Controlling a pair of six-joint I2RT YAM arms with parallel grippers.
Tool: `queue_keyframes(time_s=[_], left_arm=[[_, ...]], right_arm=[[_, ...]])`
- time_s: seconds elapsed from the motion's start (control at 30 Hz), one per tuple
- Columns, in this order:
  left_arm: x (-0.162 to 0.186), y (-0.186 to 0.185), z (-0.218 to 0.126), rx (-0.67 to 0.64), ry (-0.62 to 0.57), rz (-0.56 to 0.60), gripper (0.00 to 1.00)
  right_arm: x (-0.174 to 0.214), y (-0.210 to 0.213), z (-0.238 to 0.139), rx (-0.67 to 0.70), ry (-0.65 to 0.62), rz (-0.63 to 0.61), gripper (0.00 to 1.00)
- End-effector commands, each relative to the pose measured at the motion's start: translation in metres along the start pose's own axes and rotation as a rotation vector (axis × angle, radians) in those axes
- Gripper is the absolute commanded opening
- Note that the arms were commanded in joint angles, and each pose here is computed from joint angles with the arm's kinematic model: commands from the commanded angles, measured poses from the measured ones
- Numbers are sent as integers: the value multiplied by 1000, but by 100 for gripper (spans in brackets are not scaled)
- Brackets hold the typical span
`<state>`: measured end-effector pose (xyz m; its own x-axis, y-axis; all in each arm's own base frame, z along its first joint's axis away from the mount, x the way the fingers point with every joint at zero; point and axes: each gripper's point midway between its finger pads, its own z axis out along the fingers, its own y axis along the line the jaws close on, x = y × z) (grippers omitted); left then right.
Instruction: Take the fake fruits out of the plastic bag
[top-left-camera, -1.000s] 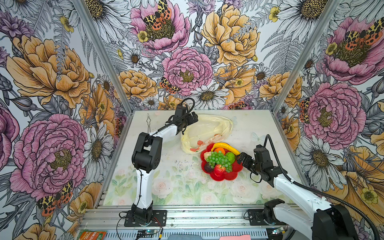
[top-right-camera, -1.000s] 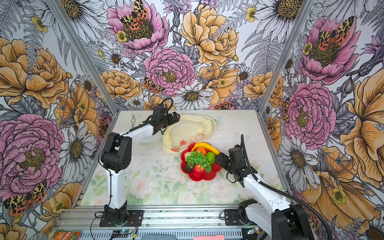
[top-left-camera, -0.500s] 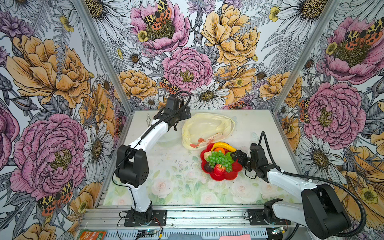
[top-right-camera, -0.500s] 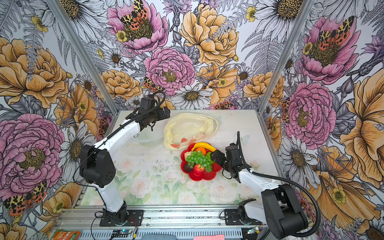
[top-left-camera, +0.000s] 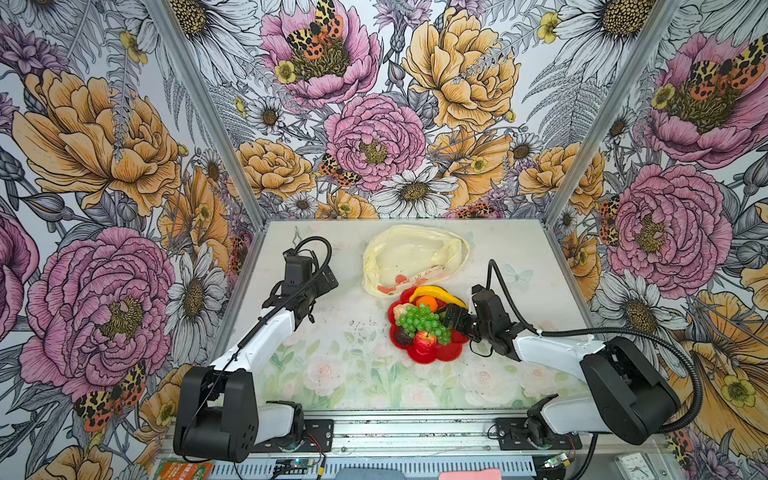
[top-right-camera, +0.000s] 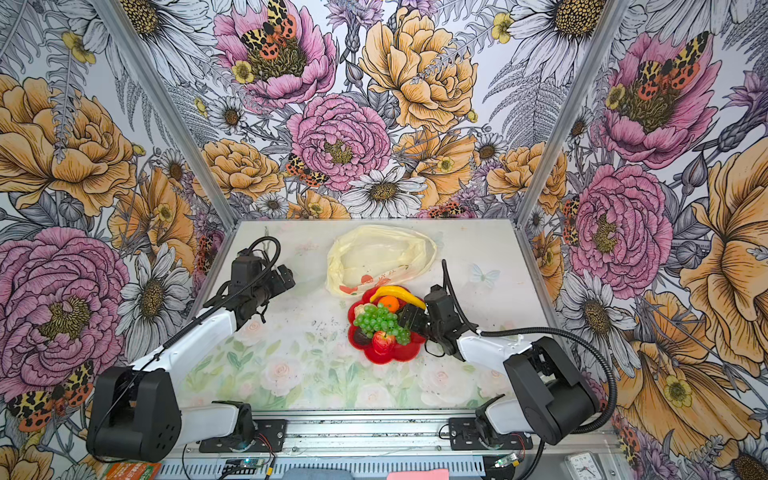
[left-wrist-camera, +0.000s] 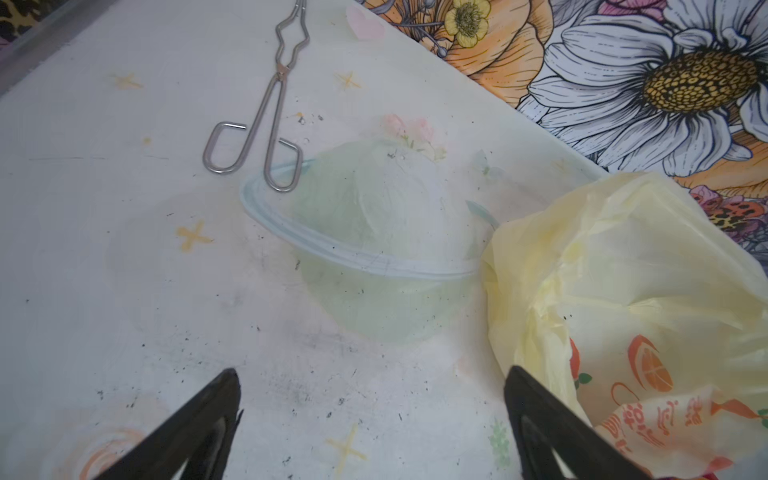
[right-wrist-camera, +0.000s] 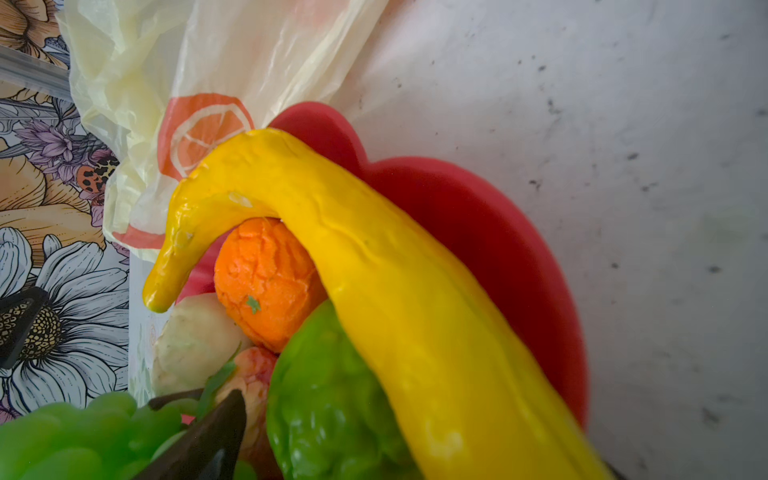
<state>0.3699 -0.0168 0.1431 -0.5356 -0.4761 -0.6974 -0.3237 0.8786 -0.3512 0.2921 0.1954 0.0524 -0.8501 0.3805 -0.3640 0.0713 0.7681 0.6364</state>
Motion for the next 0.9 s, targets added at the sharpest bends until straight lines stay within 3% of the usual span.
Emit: queue_keyframes(time_s=[0.0,0.2,0.5,0.6,0.73,0.87], left_arm=[[-22,20,-13,-38,-141,-48,99],[-27,46,-29,-125,-262,-33,99],[-33,62,-34,-197,-344,60,99],[-40,62,-37,-196,-406,90,99],[-45,62,-33,-210,-452,157,99],[-33,58,-17,-205,-496,307,99]], right_arm=[[-9,10,2,-11,-36,-31,99],[-10,-18,-21,131,-64,-118,100],[-28,-38,-75,261,-157,-291,100],[-47,-43,-98,300,-241,-326,100],[-82,-63,-138,482,-444,-360,100],[-111,-77,-169,682,-599,-462,100]])
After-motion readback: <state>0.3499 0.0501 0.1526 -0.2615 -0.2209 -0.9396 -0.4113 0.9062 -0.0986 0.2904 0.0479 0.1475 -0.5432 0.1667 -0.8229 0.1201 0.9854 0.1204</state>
